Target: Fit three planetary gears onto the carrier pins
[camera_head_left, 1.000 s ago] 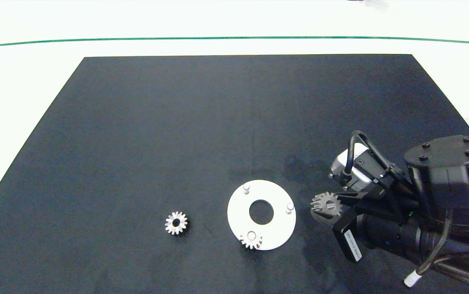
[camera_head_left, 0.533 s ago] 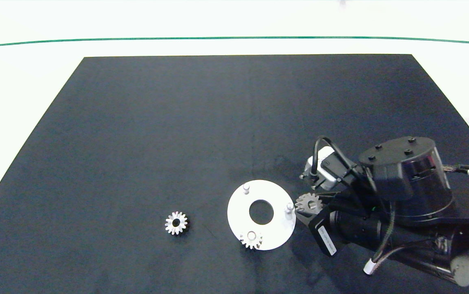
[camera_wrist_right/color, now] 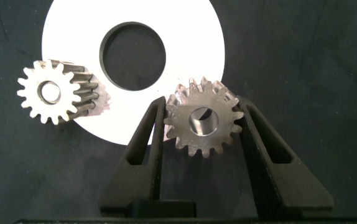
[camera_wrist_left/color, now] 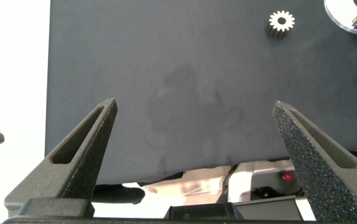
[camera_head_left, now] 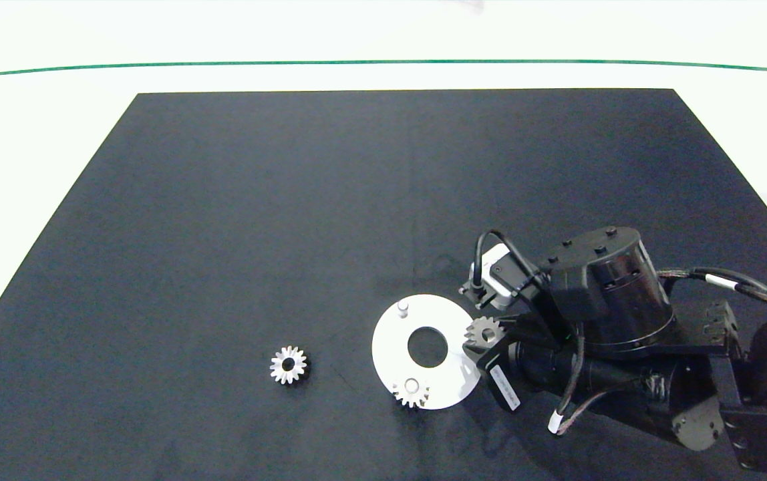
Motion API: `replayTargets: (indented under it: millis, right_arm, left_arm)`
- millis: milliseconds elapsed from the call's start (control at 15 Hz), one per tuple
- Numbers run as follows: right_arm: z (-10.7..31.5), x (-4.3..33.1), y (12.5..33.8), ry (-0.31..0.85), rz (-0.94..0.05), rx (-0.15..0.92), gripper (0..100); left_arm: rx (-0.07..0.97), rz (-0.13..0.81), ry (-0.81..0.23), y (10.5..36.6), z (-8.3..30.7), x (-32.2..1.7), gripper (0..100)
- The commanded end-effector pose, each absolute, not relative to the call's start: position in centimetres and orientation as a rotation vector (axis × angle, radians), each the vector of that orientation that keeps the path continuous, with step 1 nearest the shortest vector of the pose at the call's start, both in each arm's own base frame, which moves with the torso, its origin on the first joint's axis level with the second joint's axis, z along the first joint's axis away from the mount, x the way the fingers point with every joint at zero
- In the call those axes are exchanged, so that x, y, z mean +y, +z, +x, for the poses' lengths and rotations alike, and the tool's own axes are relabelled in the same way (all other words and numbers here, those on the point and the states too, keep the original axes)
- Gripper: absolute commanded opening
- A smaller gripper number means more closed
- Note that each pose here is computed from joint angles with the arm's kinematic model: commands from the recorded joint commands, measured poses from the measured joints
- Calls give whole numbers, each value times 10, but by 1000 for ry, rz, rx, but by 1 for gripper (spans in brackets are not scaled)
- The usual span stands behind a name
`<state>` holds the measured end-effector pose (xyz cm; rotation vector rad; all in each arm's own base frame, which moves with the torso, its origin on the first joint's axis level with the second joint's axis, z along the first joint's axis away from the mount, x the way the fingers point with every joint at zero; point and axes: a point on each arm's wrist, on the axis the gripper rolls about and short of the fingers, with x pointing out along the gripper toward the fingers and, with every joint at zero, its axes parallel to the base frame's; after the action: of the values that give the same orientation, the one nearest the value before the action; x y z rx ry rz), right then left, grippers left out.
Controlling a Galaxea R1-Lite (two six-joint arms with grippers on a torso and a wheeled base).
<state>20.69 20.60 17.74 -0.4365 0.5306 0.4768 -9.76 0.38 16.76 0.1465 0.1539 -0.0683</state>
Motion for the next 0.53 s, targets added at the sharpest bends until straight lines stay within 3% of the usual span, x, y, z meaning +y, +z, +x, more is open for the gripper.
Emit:
replayTargets:
  millis: [67, 533]
  right_arm:
    - [209, 208, 178, 476, -436, 527, 22]
    - [211, 211, 177, 477, -437, 531, 22]
  left_arm:
    - [157, 148, -67, 167, -98, 4, 100]
    - [155, 148, -67, 168, -98, 4, 100]
